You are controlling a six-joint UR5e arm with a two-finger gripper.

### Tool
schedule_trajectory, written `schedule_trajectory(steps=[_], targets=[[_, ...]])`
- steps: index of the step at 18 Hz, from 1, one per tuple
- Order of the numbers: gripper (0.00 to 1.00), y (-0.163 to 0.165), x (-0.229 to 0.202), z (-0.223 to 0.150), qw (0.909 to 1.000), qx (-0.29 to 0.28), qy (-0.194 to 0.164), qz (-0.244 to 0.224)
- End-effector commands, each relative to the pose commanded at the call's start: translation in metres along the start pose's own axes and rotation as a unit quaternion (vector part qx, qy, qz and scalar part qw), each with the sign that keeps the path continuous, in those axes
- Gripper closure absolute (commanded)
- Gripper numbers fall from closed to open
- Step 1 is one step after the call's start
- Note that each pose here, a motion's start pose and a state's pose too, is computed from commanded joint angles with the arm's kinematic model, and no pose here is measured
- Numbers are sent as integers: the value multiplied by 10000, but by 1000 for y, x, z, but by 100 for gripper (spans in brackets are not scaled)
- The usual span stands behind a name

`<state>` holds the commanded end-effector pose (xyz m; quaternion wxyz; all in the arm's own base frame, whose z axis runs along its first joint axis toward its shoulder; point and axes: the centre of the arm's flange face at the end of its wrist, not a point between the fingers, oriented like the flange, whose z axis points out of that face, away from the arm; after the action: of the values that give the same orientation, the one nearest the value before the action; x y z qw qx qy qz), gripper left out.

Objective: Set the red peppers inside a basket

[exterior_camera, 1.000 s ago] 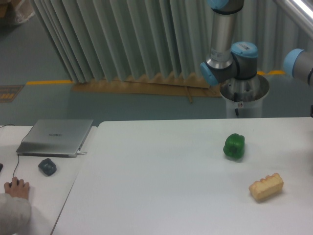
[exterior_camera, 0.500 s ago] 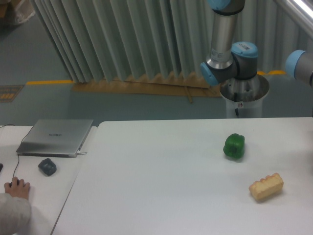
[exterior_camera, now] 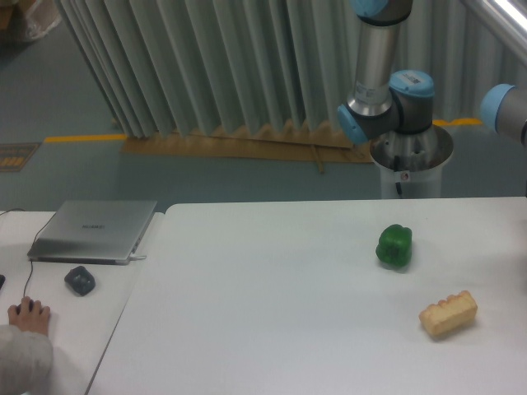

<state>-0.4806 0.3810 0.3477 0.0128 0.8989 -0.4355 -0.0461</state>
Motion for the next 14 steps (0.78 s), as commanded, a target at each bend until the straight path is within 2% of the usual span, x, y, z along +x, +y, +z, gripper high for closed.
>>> schedule_trajectory(steps=[14], targets=[[0,-3,-1,-1,10000,-2,-8,23]])
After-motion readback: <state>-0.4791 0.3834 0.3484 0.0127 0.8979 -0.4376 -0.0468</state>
